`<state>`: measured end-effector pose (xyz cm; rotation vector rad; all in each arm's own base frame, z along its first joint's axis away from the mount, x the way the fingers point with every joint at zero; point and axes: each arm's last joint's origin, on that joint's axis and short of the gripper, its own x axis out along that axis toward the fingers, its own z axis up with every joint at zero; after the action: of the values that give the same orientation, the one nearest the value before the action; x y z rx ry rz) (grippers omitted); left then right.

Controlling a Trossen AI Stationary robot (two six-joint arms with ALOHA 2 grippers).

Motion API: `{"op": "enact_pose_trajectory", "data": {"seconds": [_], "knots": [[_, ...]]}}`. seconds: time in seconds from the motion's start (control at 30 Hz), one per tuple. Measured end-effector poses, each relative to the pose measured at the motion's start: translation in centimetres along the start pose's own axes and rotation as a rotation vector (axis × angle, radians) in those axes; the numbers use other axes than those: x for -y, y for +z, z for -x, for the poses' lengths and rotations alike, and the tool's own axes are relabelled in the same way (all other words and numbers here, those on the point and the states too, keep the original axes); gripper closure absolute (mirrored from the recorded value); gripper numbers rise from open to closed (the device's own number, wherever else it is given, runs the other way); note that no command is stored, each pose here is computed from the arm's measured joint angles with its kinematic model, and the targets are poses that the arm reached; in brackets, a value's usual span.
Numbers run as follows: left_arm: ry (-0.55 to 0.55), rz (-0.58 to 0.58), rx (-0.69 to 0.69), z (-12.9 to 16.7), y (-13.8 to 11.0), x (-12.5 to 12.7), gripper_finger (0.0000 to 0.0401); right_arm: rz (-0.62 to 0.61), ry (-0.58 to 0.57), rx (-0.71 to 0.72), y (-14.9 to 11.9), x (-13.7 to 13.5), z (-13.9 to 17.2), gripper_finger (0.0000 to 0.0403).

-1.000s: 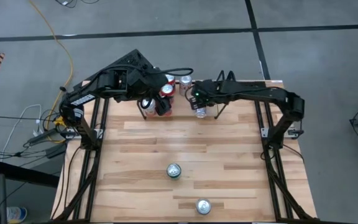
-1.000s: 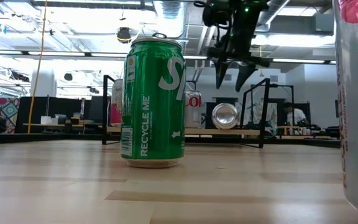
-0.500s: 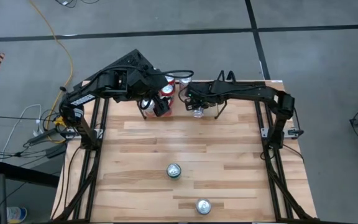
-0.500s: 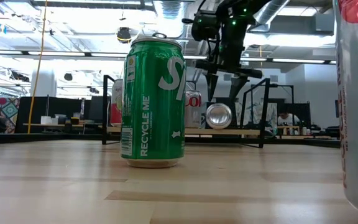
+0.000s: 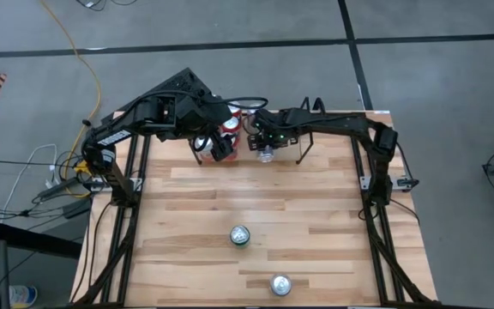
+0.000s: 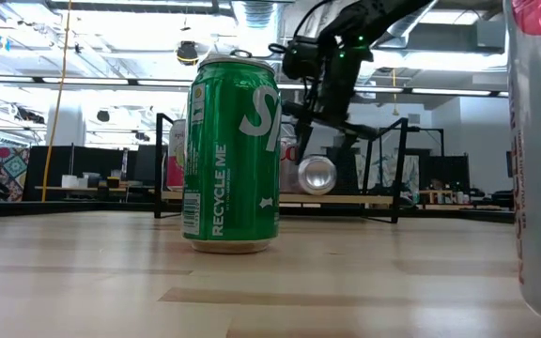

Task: Place canned beverage on shelf
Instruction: Put the left silver soda can on the shelf aligned with the other silver soda can

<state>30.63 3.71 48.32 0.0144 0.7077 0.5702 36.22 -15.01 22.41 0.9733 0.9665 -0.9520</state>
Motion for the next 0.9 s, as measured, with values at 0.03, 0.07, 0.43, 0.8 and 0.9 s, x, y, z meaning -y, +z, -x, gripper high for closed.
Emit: {"op": "enact_pose_trajectory", "data": {"seconds": [0.03,0.07,0.43,0.8,0.9], "knots": [[-0.001,0.000,0.000,0.00,0.00,0.00,0.0060,0.009,-0.001,-0.005,0.00,-0.03,-0.26,0.0142],[-0.004,0.000,-0.001,0.00,0.00,0.01,0.0060,0.010,-0.001,-0.010,-0.02,-0.04,-0.35,0.0142],[-0.009,0.000,-0.001,0.00,0.00,0.03,0.0060,0.137,0.022,-0.022,0.01,-0.10,-0.60,0.0131],[-0.009,0.000,0.000,0.00,0.01,0.03,0.0060,0.270,-0.016,-0.065,-0.79,0.03,-0.60,0.0131],[-0.009,0.000,0.000,0.00,0.01,0.03,0.0060,0.277,-0.016,-0.063,-0.86,-0.05,-0.61,0.0131]]}}
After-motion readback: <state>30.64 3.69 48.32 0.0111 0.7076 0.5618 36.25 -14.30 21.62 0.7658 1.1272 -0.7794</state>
